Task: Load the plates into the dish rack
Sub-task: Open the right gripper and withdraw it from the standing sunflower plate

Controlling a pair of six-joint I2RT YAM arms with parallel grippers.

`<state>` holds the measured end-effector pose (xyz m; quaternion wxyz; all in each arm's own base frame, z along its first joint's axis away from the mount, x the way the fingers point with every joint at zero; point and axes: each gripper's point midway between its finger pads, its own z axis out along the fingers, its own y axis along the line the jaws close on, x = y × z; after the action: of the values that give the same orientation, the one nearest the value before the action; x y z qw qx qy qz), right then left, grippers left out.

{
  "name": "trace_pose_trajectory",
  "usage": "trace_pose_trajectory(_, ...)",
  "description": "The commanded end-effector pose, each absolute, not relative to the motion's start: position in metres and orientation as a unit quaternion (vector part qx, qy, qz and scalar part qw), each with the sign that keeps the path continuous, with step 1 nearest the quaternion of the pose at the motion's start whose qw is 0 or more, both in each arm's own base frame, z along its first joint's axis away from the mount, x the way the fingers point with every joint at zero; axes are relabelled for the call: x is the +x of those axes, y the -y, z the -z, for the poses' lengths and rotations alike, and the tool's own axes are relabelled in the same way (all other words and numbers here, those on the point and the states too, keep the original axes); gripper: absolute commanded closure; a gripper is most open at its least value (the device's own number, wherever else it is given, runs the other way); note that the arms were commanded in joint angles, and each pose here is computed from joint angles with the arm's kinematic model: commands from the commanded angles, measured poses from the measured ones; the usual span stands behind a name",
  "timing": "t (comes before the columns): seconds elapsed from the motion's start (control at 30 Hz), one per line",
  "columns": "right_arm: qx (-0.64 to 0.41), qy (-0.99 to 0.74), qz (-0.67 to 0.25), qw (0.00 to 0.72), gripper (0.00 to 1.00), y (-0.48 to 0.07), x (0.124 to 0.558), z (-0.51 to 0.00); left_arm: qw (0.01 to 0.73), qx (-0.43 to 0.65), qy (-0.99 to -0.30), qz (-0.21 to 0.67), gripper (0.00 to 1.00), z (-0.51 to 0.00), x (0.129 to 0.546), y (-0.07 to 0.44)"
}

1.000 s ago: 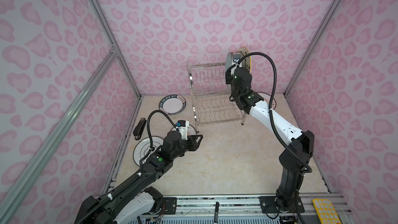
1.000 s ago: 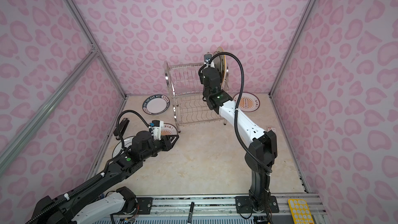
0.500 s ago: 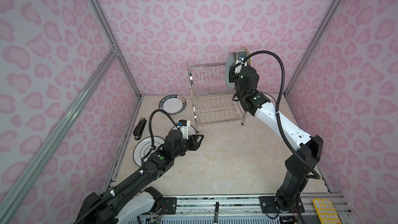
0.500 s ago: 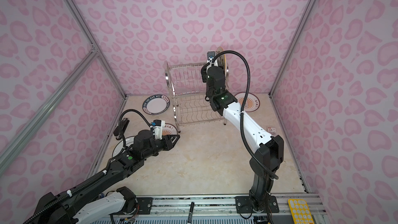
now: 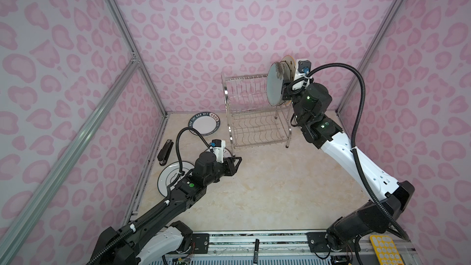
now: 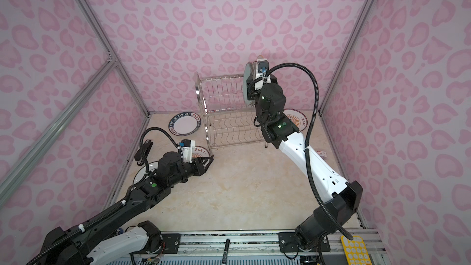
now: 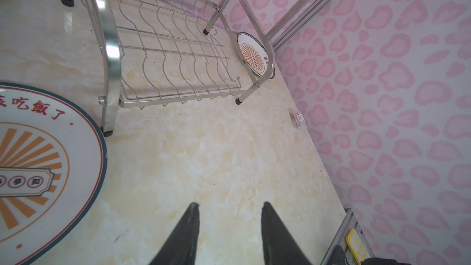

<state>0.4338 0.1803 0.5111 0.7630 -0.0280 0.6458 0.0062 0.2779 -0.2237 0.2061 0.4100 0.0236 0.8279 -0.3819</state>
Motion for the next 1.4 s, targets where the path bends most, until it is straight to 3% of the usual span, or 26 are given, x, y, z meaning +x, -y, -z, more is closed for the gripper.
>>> trace_pose_trajectory(0.0, -0.031, -0.642, -0.017, 0.766, 0.39, -0.176, 0.425, -0.513, 0.432, 0.034, -0.827, 0.358, 0.57, -0.216, 0.283, 0.218)
trace_pose_trajectory(0.2, -0.018, -0.663, 0.001, 0.749, 0.37, -0.149, 0.414, -0.490, 0.447, 0.040, -0.828, 0.336, 0.57, -0.224, 0.288, 0.214)
trace_pose_trajectory(0.67, 0.093, -0.762, -0.066, 0.637, 0.37, -0.041, 0.396, -0.350, 0.452, 0.036, -0.831, 0.322, 0.57, -0.223, 0.294, 0.213)
trace_pose_trajectory(1.37, 0.168, -0.805, -0.146, 0.550, 0.37, -0.005, 0.415, -0.263, 0.448, 0.030, -0.836, 0.317, 0.58, -0.218, 0.296, 0.213)
